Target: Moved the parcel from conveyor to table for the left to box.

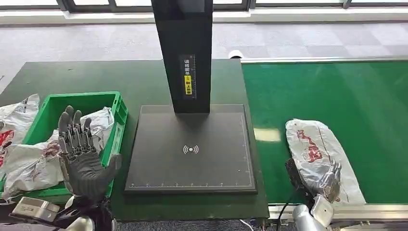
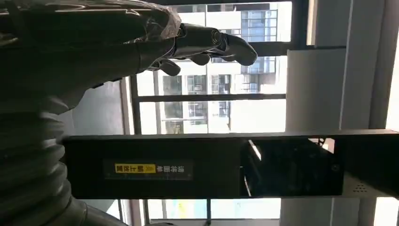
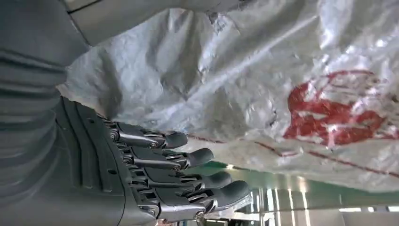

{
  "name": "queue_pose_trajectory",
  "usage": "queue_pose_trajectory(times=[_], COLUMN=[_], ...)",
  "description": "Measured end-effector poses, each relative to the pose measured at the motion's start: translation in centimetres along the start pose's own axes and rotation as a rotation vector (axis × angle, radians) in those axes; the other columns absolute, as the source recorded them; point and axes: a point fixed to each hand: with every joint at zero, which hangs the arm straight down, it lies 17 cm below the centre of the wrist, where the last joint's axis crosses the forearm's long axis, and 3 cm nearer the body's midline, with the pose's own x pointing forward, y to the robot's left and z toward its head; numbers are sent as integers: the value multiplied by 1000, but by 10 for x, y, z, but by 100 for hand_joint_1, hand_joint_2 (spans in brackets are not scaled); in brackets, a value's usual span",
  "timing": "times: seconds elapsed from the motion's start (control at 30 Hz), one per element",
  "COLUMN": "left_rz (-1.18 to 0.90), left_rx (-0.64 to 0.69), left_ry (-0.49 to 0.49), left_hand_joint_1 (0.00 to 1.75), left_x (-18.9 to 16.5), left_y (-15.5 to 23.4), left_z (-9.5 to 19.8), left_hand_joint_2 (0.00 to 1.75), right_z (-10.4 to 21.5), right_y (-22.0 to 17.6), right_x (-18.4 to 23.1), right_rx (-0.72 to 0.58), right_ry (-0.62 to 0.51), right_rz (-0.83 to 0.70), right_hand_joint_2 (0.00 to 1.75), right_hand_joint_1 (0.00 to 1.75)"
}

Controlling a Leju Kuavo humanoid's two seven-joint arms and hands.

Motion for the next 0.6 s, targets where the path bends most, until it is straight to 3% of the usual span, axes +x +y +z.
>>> queue_pose_trajectory(times=[0.4, 0.43, 0.47, 0.6], left_rz=[-7, -7, -7, -12], left_rx=[-4, -3, -4, -2], left_ry=[-3, -3, -3, -7], left_hand_joint_1=[0, 0, 0, 0], left_x=[1, 1, 1, 2], left_y=[1, 1, 1, 0], left_z=[1, 1, 1, 1], left_hand_joint_2=[175, 175, 175, 175], right_z=[3, 3, 4, 5], right_y=[15, 18, 22, 34], right_x=[2, 1, 1, 2], right_rx=[54, 71, 93, 162], right_ry=[1, 6, 13, 25], right_rz=[0, 2, 4, 12], right_hand_joint_2=[175, 175, 175, 175], right_hand_joint_1=[0, 23, 169, 175])
